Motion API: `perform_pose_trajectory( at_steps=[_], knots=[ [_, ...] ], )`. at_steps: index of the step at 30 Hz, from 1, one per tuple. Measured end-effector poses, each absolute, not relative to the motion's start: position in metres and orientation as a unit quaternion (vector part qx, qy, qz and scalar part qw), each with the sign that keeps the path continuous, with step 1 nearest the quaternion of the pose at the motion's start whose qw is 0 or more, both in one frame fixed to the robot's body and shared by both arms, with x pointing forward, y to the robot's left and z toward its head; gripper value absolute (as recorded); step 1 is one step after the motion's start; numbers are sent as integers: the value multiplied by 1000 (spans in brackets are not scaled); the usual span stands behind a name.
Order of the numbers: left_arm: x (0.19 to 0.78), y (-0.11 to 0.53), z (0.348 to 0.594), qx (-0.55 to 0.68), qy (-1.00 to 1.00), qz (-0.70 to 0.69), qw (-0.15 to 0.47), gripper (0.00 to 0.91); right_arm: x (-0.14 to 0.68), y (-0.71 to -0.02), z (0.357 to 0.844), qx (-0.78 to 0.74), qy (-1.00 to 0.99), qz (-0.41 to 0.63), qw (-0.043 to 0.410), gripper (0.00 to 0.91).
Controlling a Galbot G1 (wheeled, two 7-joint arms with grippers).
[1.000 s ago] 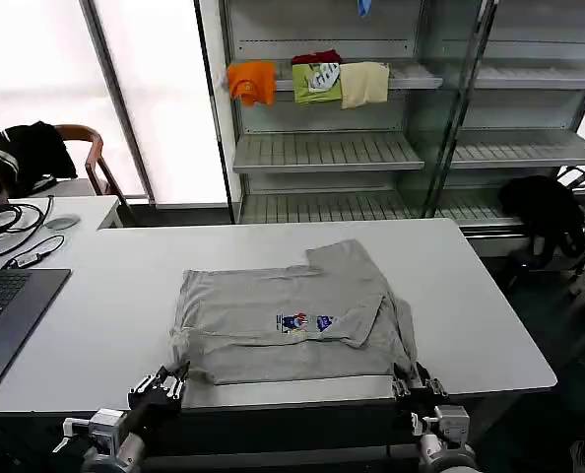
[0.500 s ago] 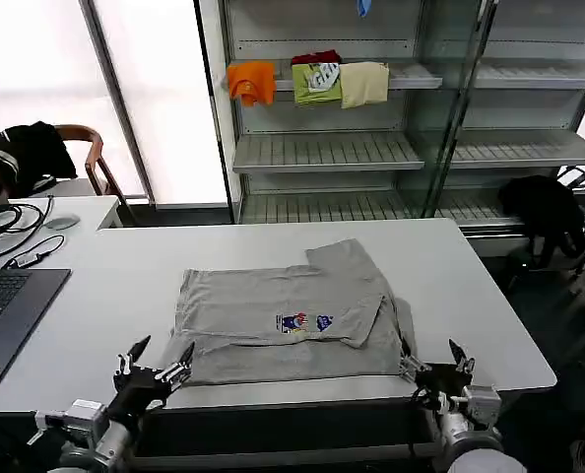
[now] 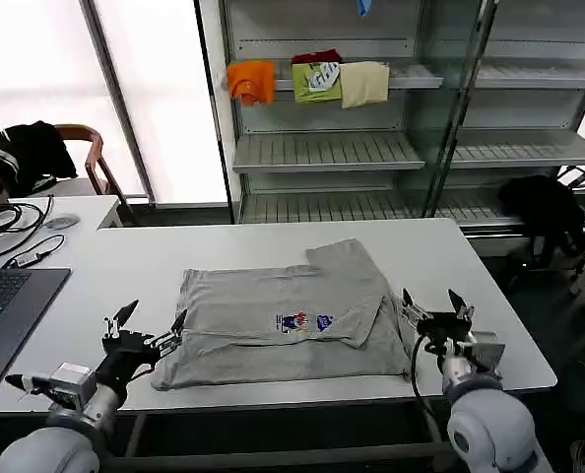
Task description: Fold and organize the clothes.
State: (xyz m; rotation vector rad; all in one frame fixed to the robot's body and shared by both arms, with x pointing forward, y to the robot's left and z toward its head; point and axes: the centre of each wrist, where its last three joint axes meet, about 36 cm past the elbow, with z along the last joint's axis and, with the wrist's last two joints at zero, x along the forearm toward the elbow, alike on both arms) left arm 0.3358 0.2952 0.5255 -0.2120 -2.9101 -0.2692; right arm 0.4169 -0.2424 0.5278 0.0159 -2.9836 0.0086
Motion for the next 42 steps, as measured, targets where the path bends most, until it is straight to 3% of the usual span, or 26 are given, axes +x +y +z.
perform_pose_trajectory(
  at_steps=[23, 42],
  knots=[
    [474, 319, 515, -100, -985, -72, 116, 907, 558, -230, 536, 31, -995, 13, 90, 907],
    [527, 318, 491, -99, -982, -50, 151, 907, 639, -199, 524, 41, -990, 23, 134, 907]
  ],
)
